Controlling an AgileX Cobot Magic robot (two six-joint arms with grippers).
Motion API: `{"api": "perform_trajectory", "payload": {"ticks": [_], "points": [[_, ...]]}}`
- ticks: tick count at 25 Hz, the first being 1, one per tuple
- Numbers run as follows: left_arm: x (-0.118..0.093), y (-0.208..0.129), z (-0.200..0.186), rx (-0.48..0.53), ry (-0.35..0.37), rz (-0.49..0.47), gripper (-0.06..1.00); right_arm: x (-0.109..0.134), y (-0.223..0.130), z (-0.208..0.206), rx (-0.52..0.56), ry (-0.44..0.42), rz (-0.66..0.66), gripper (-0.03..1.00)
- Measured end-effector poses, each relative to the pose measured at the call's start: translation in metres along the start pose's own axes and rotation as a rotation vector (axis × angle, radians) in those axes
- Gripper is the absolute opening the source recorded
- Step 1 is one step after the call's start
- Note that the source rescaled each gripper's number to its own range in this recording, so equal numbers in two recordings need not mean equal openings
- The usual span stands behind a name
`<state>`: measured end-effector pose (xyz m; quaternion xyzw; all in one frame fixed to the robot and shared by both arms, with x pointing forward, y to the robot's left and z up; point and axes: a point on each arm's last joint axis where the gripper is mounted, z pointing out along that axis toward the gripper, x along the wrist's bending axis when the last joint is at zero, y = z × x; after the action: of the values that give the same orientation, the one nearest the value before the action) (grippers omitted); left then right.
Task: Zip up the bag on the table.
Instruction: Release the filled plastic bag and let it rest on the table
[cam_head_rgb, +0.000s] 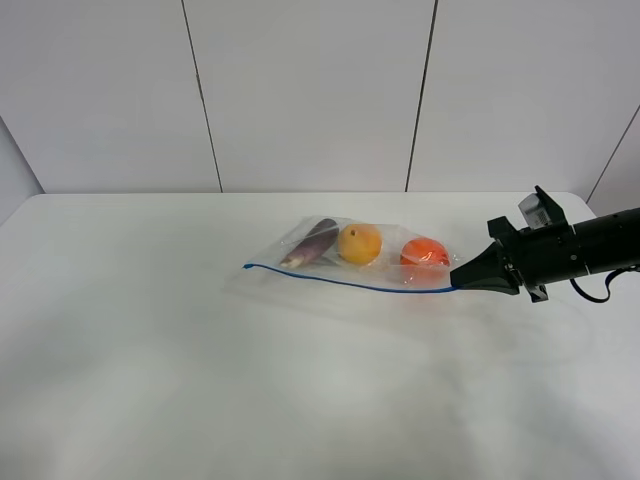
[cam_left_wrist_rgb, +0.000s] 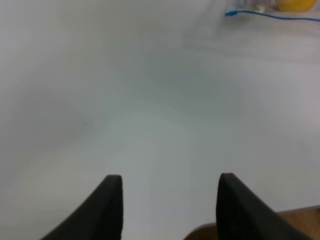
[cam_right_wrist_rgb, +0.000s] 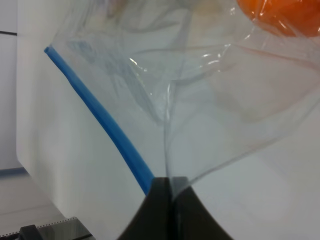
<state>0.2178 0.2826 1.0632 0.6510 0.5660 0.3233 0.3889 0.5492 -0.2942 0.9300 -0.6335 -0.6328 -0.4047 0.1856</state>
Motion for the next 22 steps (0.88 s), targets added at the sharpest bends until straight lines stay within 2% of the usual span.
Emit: {"api": "perform_trajectory", "payload": {"ticks": [16,22], "points": [[0.0004,-0.0008,0.0033,-0.003,-0.001,-0.010,1.00,-0.0023,0.0008,0.0000,-0.009,-0.025,-0.003,0.00],[0.0004,-0.0008,0.0033,-0.003,-0.001,-0.012,1.00,-0.0041,0.0027,-0.0001,-0.029,-0.044,0.001,0.11]]}}
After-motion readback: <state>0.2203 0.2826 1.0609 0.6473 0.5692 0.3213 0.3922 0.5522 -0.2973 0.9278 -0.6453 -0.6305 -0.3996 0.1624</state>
